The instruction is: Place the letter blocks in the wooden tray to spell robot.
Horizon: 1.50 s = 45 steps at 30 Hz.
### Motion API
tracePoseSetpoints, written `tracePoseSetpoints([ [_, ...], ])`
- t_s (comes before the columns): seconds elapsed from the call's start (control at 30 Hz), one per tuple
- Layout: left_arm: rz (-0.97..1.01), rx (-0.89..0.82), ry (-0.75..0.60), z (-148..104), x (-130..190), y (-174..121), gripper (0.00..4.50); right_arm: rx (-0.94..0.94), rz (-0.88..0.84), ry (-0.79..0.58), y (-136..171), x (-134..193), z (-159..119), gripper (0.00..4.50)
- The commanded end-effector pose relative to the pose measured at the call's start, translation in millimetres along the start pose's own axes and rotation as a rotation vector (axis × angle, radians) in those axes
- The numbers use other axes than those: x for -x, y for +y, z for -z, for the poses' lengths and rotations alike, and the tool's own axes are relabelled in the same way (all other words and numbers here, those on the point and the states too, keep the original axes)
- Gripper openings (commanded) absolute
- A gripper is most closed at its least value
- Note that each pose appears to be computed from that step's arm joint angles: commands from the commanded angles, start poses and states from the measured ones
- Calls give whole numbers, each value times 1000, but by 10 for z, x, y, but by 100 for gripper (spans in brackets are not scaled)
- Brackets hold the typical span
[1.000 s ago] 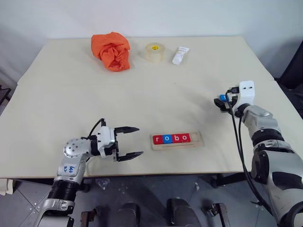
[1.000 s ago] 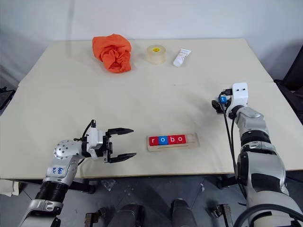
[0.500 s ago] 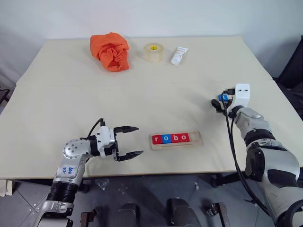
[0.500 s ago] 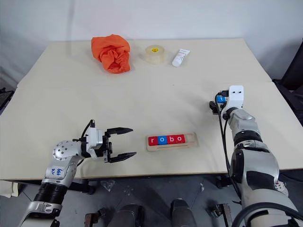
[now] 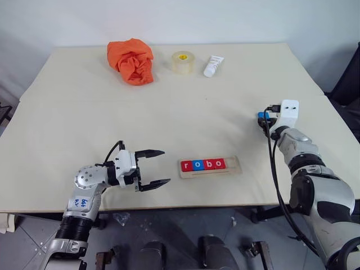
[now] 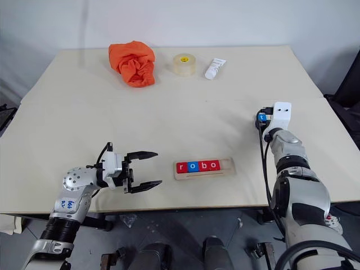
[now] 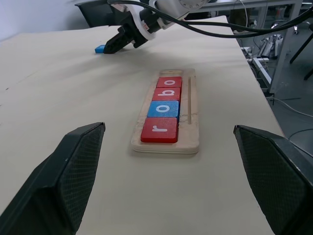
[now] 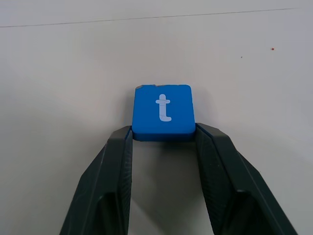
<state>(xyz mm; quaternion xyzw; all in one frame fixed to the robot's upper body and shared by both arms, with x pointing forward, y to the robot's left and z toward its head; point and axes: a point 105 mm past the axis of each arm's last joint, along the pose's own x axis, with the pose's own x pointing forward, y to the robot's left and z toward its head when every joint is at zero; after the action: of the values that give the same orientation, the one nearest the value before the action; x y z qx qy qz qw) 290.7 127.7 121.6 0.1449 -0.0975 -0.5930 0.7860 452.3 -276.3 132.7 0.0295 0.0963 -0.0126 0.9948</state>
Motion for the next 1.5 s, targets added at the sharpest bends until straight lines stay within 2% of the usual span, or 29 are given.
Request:
tracePoseSetpoints([
  [0.03,-4,-36,-25,-88,14,-11,450,12,-43,-53,-21,46,-90,146],
  [0.13,3,-25,-25,-78,22,-26,450,37,-100,-87,34,146,-96,146],
  [0.27,20,-11,-22,-59,28,-41,450,70,-166,-104,175,533,-36,146],
  [0.4,38,-2,-25,-44,16,-28,450,91,-179,-75,266,978,87,146],
  [0.6,72,5,-32,-31,-30,-5,450,65,-148,-38,335,1446,241,146],
  [0.8,98,7,-39,-24,-66,8,450,14,-107,-7,363,1699,395,146],
  [0.97,113,7,-45,-25,-98,17,450,-1,-110,16,390,1748,508,146],
  [1.0,115,6,-45,-25,-100,19,450,-2,-111,17,392,1748,516,220],
  [1.23,118,-1,-45,-31,-96,51,450,14,-143,29,363,1783,634,447],
  [1.5,114,-3,-48,-36,-107,62,450,284,-280,84,65,1778,614,447],
])
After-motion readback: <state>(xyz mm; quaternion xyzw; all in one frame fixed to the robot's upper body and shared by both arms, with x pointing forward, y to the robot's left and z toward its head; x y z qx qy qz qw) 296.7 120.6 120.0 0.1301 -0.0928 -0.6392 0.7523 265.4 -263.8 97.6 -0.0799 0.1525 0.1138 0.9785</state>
